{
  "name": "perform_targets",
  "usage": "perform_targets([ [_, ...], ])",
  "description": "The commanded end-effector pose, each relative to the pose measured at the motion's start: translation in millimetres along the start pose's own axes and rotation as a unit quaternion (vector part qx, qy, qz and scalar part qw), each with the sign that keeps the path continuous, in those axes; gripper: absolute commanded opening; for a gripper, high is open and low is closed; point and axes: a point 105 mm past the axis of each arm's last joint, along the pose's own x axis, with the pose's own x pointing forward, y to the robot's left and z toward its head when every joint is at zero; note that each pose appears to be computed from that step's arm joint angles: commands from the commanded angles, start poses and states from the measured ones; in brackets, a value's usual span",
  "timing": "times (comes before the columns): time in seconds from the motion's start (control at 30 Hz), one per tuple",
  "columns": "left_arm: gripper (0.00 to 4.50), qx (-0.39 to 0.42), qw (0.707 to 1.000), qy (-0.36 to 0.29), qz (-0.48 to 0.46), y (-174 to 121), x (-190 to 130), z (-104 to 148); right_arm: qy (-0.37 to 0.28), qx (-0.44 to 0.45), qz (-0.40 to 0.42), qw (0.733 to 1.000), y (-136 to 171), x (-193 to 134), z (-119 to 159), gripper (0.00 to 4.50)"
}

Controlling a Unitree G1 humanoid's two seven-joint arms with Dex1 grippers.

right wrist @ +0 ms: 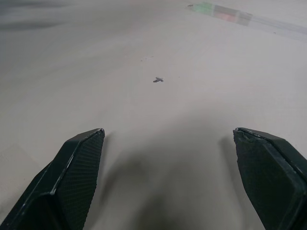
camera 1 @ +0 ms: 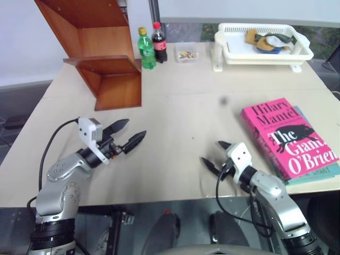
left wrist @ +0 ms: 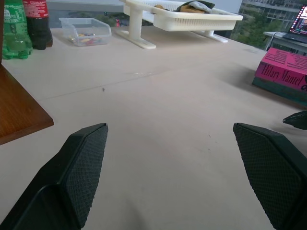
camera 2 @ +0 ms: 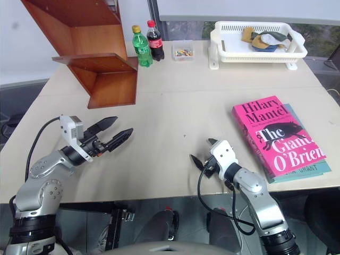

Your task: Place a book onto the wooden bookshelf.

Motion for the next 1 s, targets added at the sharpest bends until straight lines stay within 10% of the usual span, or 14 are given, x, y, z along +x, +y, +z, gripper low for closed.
perform_targets([
  [0.03, 4.50, 0.015, 1.000, -0.004, -0.004, 0, 0, 5, -0.018, -0.012, -0.006, 1.000, -5, 1, 9, 4.41],
  [0.8, 4.50, 0.060, 0.971, 0.055, -0.225, -73, 3, -25, -0.003, -0.029, 0.054, 0.998, -6, -29, 59, 4.41],
  [1.0, 4.50, 0.066, 0.969, 0.043, -0.233, -77, 11, -22, -0.070, -0.020, -0.183, 0.980, -127, -101, 104, 4.41],
])
